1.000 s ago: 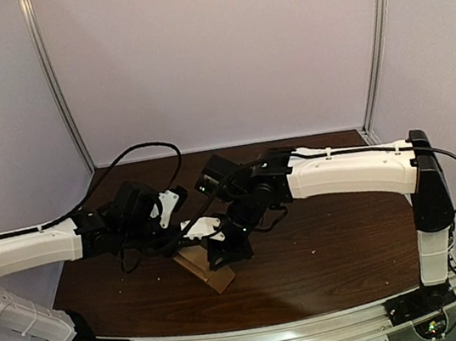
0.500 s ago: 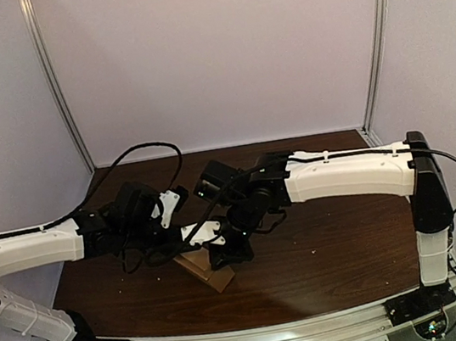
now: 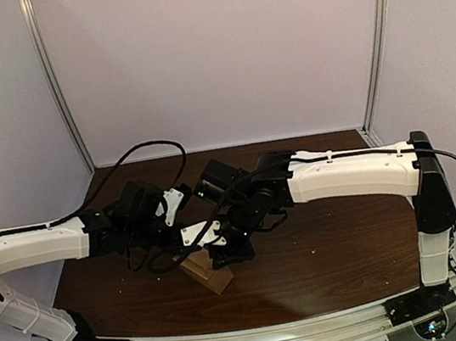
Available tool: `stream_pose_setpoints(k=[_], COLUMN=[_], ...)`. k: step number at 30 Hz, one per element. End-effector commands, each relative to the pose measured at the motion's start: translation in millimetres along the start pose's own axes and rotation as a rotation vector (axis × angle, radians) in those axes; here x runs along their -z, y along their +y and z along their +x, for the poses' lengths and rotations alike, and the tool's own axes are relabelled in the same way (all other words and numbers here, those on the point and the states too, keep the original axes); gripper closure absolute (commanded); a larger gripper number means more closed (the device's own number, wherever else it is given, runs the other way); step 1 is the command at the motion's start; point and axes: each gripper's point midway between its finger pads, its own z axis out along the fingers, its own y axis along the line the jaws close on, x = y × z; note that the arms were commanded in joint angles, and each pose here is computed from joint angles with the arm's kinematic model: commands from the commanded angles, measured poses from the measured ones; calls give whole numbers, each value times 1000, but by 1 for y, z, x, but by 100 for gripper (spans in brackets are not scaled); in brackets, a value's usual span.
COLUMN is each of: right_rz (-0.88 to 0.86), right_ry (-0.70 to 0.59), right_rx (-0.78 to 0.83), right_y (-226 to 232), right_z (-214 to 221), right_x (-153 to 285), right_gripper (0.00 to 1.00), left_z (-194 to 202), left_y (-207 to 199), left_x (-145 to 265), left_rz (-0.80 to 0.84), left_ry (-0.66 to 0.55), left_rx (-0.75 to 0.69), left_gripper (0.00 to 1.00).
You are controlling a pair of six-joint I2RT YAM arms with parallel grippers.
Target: Fold the paper box
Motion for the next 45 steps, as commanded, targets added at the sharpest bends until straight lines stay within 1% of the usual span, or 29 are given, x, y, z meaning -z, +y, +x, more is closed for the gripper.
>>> stream_pose_setpoints(k=[1, 3, 7, 10, 13, 19, 25, 33, 40, 45], right_rz=[41, 45, 57, 74, 89, 157, 170, 145, 151, 174], right_ry=[-41, -37, -12, -1, 2, 15, 11, 35, 62, 72], right_rx=[45, 50, 72, 81, 88, 87, 68, 69, 91, 89], right_y=[2, 3, 4, 3, 2, -9, -11, -7, -4, -9], right_z=[-19, -19, -17, -16, -17, -19, -22, -14, -10, -7], right_x=[24, 25, 19, 15, 13, 12, 11, -4, -11, -14], right_gripper=[71, 70, 67, 67, 67, 69, 69, 79, 81, 83], left_z=[-47, -51, -36, -19, -11, -11, -3, 12, 25, 18], left_y=[-3, -2, 2, 5, 4, 2, 1, 1, 3, 5], left_x=[34, 45, 53, 48, 41, 32, 22, 13, 9, 10], left_rz=[-9, -13, -17, -15, -4, 0, 3, 19, 28, 16], left_ry=[-128, -137, -109, -75, -57, -58, -29, -32, -38, -66], left_rx=[-18, -17, -9, 6, 16, 12, 2, 17, 50, 44], left_gripper=[62, 62, 62, 62, 62, 62, 63, 63, 63, 62])
